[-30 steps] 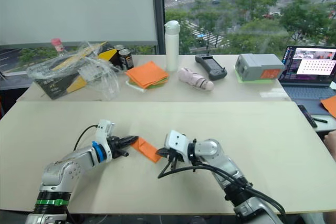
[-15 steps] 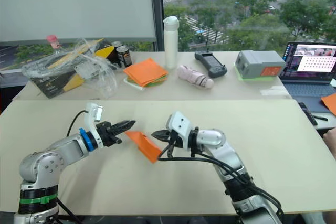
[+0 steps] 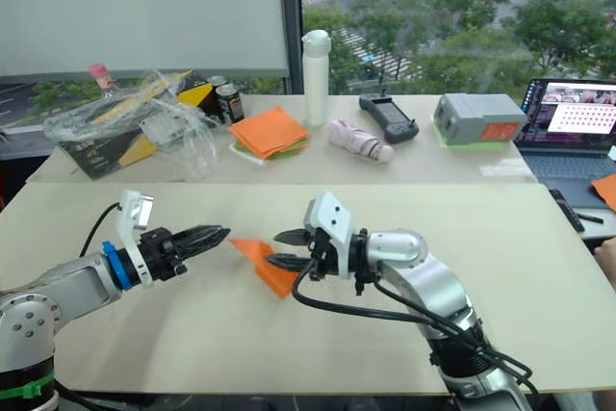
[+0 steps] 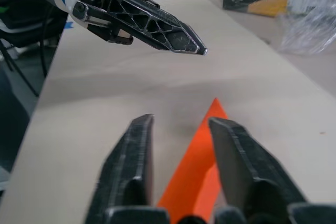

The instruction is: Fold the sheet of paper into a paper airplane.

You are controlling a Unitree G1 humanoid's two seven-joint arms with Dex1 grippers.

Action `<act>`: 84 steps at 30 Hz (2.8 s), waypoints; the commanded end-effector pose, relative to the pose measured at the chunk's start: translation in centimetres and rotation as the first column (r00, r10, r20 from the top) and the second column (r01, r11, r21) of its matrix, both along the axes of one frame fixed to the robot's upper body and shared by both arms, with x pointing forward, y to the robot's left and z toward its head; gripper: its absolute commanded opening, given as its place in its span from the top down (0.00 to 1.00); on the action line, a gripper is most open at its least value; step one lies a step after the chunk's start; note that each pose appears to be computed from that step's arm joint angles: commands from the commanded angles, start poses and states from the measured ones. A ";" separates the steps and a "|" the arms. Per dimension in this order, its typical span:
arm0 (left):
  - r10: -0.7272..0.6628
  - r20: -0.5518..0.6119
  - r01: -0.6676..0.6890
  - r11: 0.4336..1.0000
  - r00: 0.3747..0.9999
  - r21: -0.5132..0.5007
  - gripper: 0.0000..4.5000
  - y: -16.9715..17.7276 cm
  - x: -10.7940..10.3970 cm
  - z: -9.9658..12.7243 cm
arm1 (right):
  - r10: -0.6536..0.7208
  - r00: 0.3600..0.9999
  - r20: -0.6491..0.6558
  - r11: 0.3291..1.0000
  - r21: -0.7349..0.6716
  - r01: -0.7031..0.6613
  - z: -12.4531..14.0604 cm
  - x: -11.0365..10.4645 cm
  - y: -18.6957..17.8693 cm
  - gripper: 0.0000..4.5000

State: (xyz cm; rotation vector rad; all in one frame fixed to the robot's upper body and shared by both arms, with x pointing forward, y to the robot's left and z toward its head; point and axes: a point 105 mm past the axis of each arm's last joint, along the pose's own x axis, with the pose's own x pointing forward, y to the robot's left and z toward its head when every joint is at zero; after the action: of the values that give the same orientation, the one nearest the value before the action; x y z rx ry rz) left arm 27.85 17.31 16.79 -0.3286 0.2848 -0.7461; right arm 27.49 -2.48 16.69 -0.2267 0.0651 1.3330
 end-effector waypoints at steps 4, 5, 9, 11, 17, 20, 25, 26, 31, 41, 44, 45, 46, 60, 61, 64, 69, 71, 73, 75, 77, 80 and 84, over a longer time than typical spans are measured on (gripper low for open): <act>0.034 0.014 -0.034 0.999 0.999 0.020 0.62 0.8 -0.5 -0.3 | 0.069 0.936 -0.346 0.998 0.023 -0.065 -0.8 -2.8 0.3 0.28; 0.037 0.011 -0.037 0.999 0.999 0.022 0.62 0.9 -0.5 -0.4 | 0.067 0.919 -0.387 0.998 0.018 -0.066 -1.0 -2.9 0.3 0.28; 0.042 0.006 -0.042 0.999 0.999 0.022 0.62 1.0 -0.6 -0.6 | 0.026 0.890 -0.455 0.999 -0.009 -0.034 -1.5 -2.6 0.6 0.28; 0.043 0.005 -0.044 0.999 0.999 0.022 0.62 1.0 -0.6 -0.7 | 0.009 0.886 -0.464 1.000 -0.019 -0.020 -1.7 -2.4 0.8 0.28; 0.048 0.003 -0.048 0.999 0.999 0.018 0.62 0.8 -0.7 -0.9 | -0.087 0.886 -0.455 0.995 -0.086 0.054 -2.8 -1.3 0.9 0.28; 0.051 0.001 -0.051 0.999 0.999 0.015 0.62 0.7 -0.7 -1.0 | -0.131 0.884 -0.449 0.990 -0.105 0.094 -3.1 -0.5 0.6 0.28; 0.055 -0.003 -0.055 0.998 0.998 0.011 0.62 0.7 -0.8 -1.2 | -0.192 0.874 -0.447 0.980 -0.131 0.148 -3.4 0.8 0.1 0.28; 0.055 -0.003 -0.055 0.998 0.998 0.010 0.62 0.7 -0.8 -1.2 | -0.203 0.872 -0.445 0.978 -0.135 0.158 -3.4 1.1 0.0 0.28; 0.054 -0.004 -0.054 0.999 0.999 0.004 0.62 0.5 -0.8 -1.3 | -0.232 0.862 -0.450 0.972 -0.136 0.191 -3.2 2.1 -0.3 0.28; 0.056 -0.010 -0.056 0.998 0.998 -0.006 0.62 0.3 -0.8 -1.5 | -0.227 0.861 -0.455 0.972 -0.057 0.226 -0.5 4.1 -0.4 0.28; 0.057 -0.010 -0.057 0.998 0.998 -0.007 0.62 0.3 -0.8 -1.5 | -0.224 0.866 -0.446 0.973 -0.053 0.224 -0.3 4.2 -0.1 0.28; 0.056 -0.011 -0.056 0.998 0.998 -0.007 0.62 0.3 -0.9 -1.5 | -0.221 0.871 -0.440 0.974 -0.054 0.220 -0.3 4.2 0.1 0.28; 0.055 -0.011 -0.055 0.998 0.998 -0.006 0.62 0.2 -0.9 -1.5 | -0.217 0.875 -0.432 0.975 -0.055 0.215 -0.3 4.1 0.2 0.28; 0.053 -0.016 -0.053 0.999 0.998 0.006 0.62 0.4 -1.4 -1.6 | -0.227 0.893 -0.389 0.974 -0.113 0.198 -2.7 5.0 2.7 0.28; 0.054 -0.016 -0.053 0.999 0.998 0.006 0.62 0.4 -1.5 -1.6 | -0.233 0.891 -0.388 0.972 -0.114 0.205 -2.8 5.2 2.7 0.28; 0.058 -0.015 -0.058 0.998 0.998 0.005 0.62 0.4 -1.6 -1.7 | -0.243 0.890 -0.387 0.970 -0.118 0.213 -3.0 5.5 2.6 0.28; 0.066 -0.015 -0.066 0.998 0.998 0.005 0.62 0.5 -1.8 -1.7 | -0.245 0.892 -0.380 0.968 -0.148 0.203 -3.7 5.6 2.8 0.28; 0.068 -0.015 -0.068 0.998 0.998 0.005 0.62 0.5 -1.8 -1.7 | -0.240 0.890 -0.388 0.968 -0.159 0.192 -4.1 5.4 2.9 0.28; 0.071 -0.015 -0.071 0.997 0.997 0.005 0.62 0.6 -1.9 -1.7 | -0.234 0.891 -0.389 0.969 -0.168 0.181 -4.4 5.3 2.9 0.28; 0.075 -0.015 -0.075 0.997 0.997 0.006 0.62 0.7 -1.9 -1.6 | -0.231 0.893 -0.386 0.969 -0.177 0.174 -4.6 5.2 3.0 0.28; 0.078 -0.015 -0.077 0.997 0.997 0.006 0.62 0.7 -1.9 -1.6 | -0.232 0.895 -0.382 0.968 -0.184 0.173 -4.8 5.2 3.1 0.28; 0.081 -0.013 -0.081 0.997 0.997 0.007 0.62 0.7 -1.9 -1.6 | -0.238 0.897 -0.373 0.965 -0.193 0.175 -5.0 5.3 3.1 0.28; 0.085 -0.011 -0.085 0.996 0.996 0.007 0.62 0.7 -1.9 -1.5 | -0.258 0.901 -0.348 0.956 -0.226 0.186 -5.7 5.6 2.9 0.28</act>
State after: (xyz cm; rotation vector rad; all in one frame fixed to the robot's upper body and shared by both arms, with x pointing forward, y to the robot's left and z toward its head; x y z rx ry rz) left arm 26.15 18.15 13.95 -0.3629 0.3350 -0.6442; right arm 32.97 0.10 10.42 -0.0958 0.5670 1.1134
